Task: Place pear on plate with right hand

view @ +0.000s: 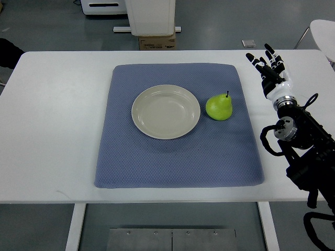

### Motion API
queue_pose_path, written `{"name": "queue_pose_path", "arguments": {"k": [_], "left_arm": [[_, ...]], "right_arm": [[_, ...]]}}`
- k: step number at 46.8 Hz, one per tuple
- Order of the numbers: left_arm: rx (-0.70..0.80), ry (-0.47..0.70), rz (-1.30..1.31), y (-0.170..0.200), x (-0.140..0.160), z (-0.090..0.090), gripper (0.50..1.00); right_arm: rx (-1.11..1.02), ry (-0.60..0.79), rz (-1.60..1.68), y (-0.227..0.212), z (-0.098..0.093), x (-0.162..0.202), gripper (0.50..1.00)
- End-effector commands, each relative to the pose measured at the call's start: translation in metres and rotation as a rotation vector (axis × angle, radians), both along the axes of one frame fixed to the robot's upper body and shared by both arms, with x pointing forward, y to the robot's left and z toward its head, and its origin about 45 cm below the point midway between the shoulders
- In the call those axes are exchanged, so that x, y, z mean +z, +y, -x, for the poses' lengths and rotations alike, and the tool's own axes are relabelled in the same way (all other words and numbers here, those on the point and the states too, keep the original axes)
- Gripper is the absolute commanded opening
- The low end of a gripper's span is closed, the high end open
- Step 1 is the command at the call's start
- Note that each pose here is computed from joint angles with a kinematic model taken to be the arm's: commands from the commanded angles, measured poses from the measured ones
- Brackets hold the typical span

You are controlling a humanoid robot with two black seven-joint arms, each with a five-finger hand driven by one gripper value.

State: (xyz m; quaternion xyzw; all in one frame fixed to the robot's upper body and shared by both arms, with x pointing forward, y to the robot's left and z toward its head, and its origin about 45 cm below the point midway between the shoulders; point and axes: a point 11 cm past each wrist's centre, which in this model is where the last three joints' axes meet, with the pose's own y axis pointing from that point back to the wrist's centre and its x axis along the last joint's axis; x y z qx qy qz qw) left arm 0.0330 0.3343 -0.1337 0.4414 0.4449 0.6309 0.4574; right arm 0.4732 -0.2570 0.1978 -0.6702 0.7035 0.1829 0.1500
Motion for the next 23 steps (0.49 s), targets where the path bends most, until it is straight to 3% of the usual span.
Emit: {"name": "queue_pose_path", "arguments": {"k": [1, 23], "left_arm": [[0.000, 0.000, 0.001, 0.000, 0.000, 0.000, 1.000], [0.008, 0.021, -0.003, 0.001, -0.001, 0.013, 1.000]], "right_arm": [[0.000, -0.002, 0.000, 0.000, 0.000, 0.001, 1.000], [-0.002, -0.019, 0.030, -0.006, -0.003, 0.008, 1.000]]}}
